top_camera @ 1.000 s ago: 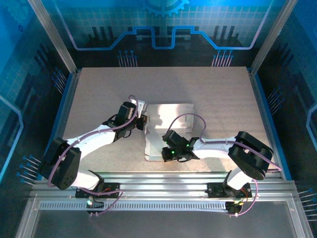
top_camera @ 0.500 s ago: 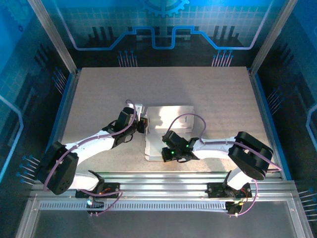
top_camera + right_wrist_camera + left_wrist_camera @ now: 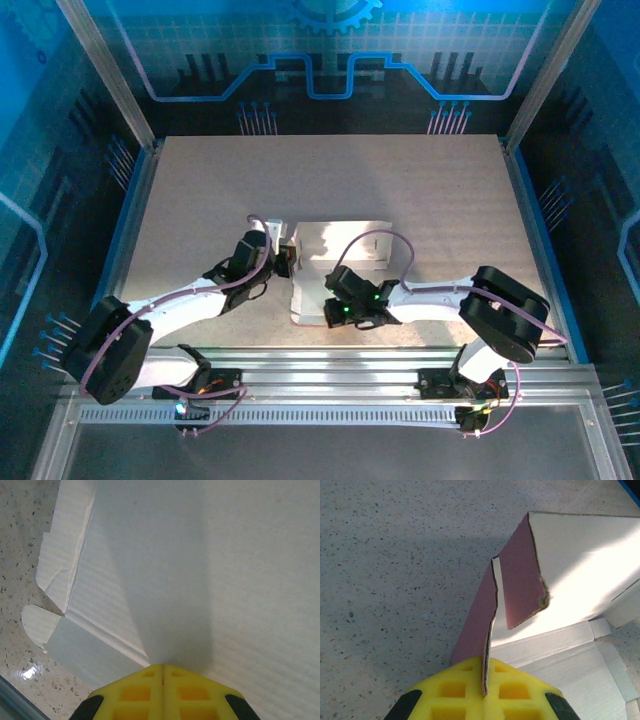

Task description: Fold the paper box

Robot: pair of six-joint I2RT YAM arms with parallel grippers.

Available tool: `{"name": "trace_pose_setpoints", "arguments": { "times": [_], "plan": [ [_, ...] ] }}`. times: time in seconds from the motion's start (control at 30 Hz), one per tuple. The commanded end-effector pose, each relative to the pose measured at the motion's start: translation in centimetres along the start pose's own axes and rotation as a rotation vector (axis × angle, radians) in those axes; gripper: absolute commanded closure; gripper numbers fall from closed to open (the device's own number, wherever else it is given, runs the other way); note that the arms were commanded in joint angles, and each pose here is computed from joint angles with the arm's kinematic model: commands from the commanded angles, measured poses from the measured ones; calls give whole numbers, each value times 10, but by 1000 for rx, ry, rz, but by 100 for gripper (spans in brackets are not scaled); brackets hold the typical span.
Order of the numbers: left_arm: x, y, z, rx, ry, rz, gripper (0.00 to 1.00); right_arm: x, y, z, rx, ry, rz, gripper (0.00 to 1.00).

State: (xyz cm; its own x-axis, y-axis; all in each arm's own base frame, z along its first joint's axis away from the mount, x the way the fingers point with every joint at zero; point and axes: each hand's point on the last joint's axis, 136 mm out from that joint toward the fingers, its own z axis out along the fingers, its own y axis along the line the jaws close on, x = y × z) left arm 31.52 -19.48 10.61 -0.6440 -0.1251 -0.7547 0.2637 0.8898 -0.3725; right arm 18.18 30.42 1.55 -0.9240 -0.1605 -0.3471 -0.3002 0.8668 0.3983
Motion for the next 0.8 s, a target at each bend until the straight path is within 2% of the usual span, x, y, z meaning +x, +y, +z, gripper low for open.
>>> {"name": "trace_pose_setpoints", "arguments": {
  "times": [0.0,0.33,0.77],
  "plan": [
    [83,22,-4,-58,276,-47,99,0,7,7,6,-10,-12,93],
    [88,22,-2,-62,296,-66,99,10,7,16,17,23,-17,93],
    [114,34,-10,-81,294,-49,100,7,11,15,2,14,-28,93]
  ]
}}
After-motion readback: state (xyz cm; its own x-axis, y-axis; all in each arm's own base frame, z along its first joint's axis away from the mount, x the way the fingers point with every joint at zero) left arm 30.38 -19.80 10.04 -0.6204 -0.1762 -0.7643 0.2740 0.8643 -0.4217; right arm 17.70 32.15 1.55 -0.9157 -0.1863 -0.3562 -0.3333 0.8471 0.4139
